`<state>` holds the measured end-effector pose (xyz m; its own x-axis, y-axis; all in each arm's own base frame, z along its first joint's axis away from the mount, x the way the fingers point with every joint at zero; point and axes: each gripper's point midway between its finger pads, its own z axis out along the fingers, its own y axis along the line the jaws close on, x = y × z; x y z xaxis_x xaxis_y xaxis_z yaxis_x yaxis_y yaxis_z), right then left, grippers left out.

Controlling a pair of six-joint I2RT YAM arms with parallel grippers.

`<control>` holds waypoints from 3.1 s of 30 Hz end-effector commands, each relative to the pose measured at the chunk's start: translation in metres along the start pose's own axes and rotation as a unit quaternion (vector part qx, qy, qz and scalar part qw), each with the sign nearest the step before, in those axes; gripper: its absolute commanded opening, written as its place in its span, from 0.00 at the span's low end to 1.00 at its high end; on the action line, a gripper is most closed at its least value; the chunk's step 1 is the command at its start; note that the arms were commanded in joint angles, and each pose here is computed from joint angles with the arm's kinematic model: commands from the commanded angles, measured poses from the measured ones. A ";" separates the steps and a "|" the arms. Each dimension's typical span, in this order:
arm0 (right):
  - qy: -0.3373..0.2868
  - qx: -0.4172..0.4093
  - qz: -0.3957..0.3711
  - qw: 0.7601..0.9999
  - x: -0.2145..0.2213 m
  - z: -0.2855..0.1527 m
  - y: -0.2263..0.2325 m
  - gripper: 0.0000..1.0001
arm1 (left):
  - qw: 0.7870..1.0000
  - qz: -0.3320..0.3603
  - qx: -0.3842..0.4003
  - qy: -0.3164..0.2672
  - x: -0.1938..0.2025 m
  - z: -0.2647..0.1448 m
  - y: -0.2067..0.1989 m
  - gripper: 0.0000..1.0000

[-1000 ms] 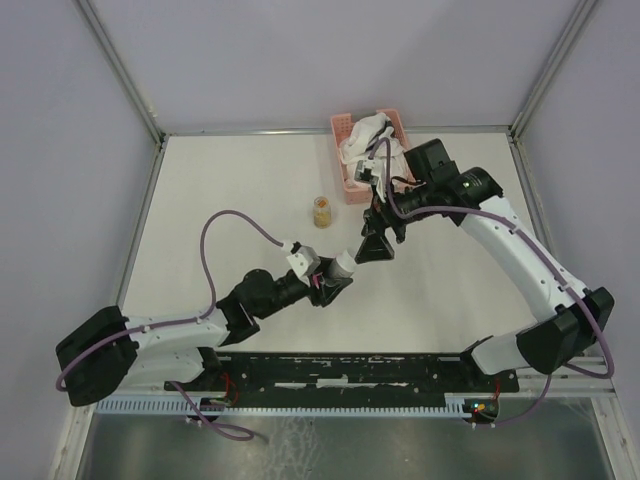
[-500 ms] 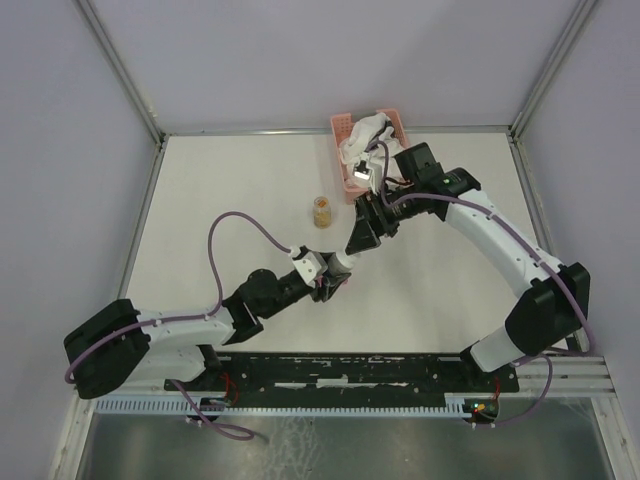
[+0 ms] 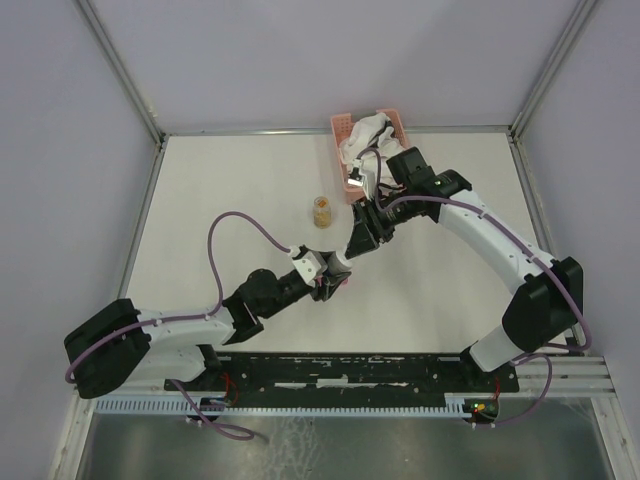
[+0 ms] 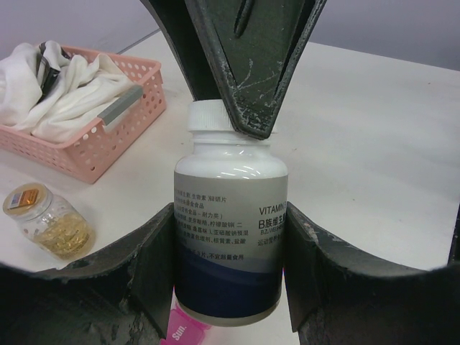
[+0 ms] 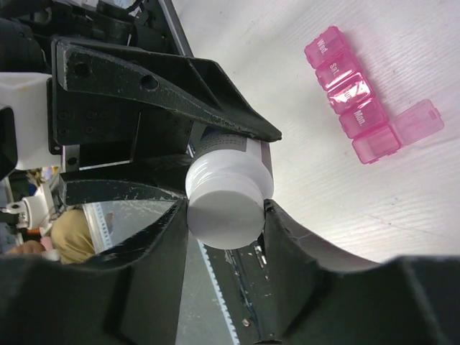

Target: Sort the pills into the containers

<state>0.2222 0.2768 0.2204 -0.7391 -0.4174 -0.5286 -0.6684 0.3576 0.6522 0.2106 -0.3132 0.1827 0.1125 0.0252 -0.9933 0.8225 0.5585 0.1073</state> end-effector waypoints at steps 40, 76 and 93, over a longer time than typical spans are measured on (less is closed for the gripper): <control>-0.050 -0.176 -0.666 0.723 0.028 -0.053 0.048 0.14 | 0.989 -0.085 0.122 -0.007 -0.017 -0.025 -0.046 0.03; 0.111 0.378 -0.092 0.915 0.057 -0.043 -0.247 0.77 | 0.970 -0.132 0.096 -0.182 -0.080 -0.062 -0.032 0.03; -0.250 -0.058 -0.164 0.952 -0.052 -0.074 0.027 1.00 | 0.944 -0.169 0.057 -0.277 -0.137 -0.061 -0.011 0.03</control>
<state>0.2721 0.2125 0.2750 -0.2722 -0.2183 -0.9371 -0.8944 0.4166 0.1627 0.1457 -0.2825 0.2602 0.0272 -0.4393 -0.8979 0.9238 0.3541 -0.1453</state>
